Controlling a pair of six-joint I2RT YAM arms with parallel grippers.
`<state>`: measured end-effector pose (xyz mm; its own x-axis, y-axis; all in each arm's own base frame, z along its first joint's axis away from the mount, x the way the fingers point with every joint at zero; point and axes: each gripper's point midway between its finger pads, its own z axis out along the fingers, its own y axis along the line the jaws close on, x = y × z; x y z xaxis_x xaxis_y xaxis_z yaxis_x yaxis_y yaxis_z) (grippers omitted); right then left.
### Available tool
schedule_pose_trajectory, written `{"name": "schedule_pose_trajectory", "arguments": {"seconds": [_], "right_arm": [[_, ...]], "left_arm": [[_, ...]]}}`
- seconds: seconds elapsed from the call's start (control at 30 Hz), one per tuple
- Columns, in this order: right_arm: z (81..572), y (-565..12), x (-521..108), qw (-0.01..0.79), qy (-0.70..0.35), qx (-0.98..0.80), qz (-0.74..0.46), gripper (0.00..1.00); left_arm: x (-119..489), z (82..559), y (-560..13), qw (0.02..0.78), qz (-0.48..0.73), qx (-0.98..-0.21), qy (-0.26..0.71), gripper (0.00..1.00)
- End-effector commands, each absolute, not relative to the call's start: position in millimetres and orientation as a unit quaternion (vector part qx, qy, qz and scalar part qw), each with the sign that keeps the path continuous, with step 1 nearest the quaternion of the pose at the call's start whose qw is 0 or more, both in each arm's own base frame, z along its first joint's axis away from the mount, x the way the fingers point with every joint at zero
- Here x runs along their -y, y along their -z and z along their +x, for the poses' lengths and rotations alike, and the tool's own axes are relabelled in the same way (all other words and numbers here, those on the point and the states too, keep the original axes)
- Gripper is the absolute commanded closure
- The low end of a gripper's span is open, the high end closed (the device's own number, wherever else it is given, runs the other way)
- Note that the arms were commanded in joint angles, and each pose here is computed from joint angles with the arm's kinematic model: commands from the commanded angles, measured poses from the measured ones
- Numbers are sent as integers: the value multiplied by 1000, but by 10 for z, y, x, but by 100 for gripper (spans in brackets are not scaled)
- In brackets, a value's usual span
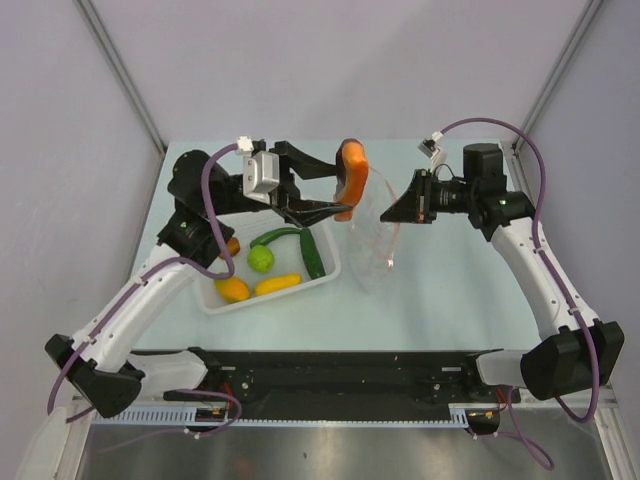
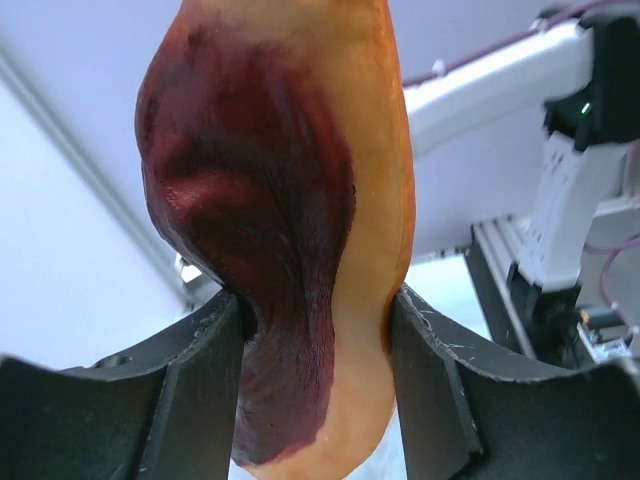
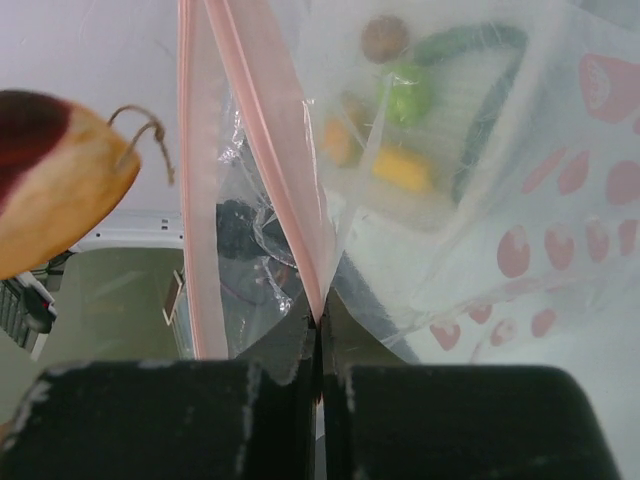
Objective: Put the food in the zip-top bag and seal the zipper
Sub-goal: Place the fake food in the zipper food storage bag.
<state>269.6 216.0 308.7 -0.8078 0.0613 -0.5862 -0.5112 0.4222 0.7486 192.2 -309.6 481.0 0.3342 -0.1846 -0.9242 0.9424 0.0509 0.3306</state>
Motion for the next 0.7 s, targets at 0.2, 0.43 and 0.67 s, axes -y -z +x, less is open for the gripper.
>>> {"name": "schedule_pose_trajectory", "arguments": {"seconds": [0.2, 0.43, 0.67], "right_arm": [[2534, -3341, -2247, 276, -545, -775, -163, 100], [2392, -3323, -2215, 240, -561, -778, -149, 100], [2221, -3314, -2128, 176, -587, -781, -119, 100]], "left_arm": [[3526, 1676, -4966, 629, 514, -299, 500, 53], [3752, 1957, -4610, 636, 532, -306, 468, 53], [3880, 2093, -4309, 635, 546, -305, 453, 51]]}}
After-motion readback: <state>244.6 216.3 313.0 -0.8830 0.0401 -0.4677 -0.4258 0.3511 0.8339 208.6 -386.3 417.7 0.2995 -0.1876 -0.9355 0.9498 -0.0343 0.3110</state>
